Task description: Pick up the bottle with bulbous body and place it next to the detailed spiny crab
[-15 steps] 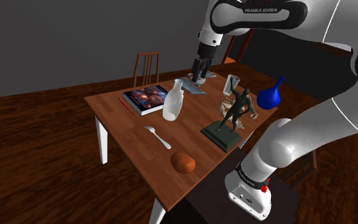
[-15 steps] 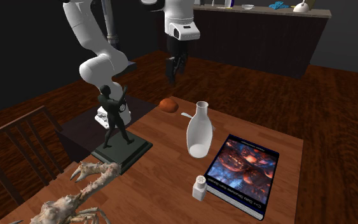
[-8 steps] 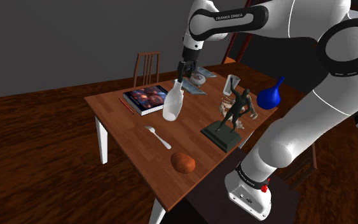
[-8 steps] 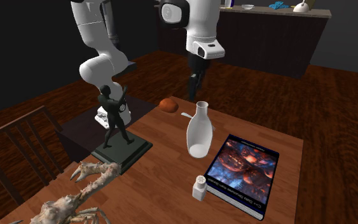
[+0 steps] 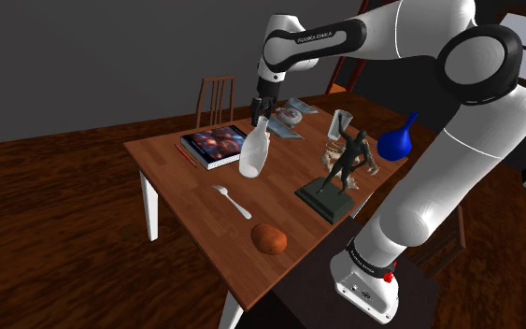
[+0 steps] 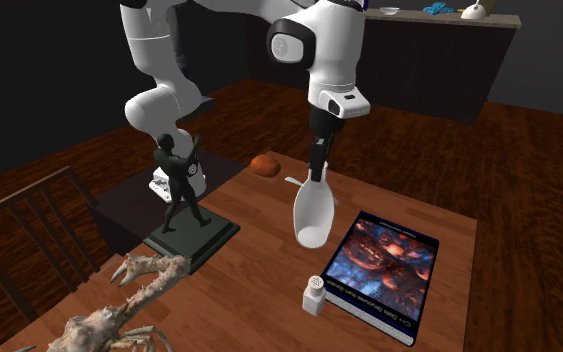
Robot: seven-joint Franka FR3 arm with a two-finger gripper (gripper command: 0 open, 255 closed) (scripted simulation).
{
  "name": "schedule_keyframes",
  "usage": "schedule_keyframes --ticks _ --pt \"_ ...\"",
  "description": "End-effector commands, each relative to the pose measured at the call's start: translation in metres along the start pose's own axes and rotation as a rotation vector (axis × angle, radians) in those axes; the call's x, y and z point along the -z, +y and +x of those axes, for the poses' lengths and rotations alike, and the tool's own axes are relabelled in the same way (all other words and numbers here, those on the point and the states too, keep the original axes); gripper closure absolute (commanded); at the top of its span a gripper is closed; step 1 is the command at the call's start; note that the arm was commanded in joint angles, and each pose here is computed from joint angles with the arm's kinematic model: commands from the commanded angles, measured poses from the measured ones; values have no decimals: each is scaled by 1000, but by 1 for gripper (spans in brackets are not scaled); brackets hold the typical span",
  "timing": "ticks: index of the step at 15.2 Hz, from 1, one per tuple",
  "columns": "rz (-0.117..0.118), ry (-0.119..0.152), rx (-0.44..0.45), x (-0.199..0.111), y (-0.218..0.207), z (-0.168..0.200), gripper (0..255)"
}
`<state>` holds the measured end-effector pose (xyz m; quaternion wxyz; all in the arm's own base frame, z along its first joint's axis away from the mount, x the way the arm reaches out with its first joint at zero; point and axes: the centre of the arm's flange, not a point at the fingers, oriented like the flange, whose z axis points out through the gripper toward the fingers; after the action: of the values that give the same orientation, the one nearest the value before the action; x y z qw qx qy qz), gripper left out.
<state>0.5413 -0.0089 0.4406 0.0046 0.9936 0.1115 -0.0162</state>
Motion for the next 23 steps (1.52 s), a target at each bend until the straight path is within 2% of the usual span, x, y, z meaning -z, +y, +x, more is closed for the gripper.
schedule_keyframes --ticks 1,2,10,11,20,23 --pt "0 1 0 -11 0 0 0" --pt "0 1 0 -20 0 0 0" --pt "0 1 0 -20 0 0 0" --pt "0 1 0 -20 0 0 255" --pt "0 1 0 -20 0 0 255" --pt "0 1 0 -4 0 -1 255"
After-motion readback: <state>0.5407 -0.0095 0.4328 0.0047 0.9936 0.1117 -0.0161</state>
